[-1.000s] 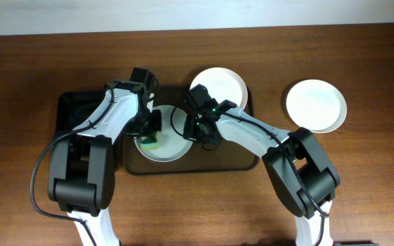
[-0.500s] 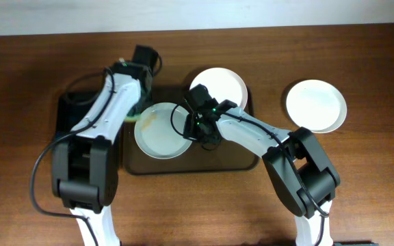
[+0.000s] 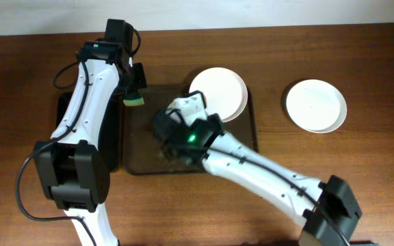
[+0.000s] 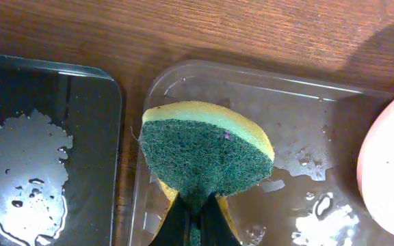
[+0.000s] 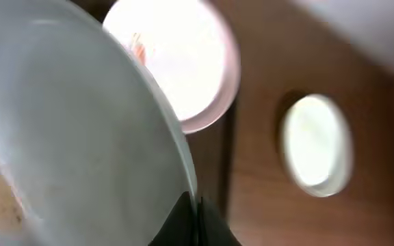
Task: Clean dirty plates on tray and stack at the side
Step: 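Lift the pale blue plate and stack it on the right plate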
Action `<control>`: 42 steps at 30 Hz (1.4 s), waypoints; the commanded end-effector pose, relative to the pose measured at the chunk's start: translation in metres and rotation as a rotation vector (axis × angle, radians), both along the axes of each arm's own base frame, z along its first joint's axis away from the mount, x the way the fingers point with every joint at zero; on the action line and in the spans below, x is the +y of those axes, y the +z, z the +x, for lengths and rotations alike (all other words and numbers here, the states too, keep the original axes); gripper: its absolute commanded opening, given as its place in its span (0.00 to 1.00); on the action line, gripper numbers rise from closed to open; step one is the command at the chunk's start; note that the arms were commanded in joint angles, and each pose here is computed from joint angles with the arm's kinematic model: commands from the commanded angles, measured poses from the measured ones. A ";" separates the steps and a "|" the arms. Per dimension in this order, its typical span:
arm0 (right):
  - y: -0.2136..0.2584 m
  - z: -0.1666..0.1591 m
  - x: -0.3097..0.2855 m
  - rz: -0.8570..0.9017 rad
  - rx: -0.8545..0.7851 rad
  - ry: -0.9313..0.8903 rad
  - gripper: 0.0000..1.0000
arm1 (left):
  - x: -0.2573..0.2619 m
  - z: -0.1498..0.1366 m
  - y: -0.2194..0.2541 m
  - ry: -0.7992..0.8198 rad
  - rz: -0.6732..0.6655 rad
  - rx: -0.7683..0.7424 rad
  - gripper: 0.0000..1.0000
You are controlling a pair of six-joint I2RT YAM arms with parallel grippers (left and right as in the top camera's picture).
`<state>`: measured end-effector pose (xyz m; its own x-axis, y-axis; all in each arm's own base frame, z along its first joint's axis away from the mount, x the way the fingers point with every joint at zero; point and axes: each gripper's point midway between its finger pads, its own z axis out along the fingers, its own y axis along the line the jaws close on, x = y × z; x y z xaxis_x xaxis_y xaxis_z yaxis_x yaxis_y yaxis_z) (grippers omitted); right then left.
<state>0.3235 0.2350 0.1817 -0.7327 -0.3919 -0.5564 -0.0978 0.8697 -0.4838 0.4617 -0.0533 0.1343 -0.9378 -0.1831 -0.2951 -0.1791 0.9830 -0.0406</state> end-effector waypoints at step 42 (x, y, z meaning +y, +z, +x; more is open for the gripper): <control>-0.038 0.141 -0.207 0.687 0.339 -0.401 0.77 | -0.012 0.005 0.004 -0.031 -0.058 -0.020 0.01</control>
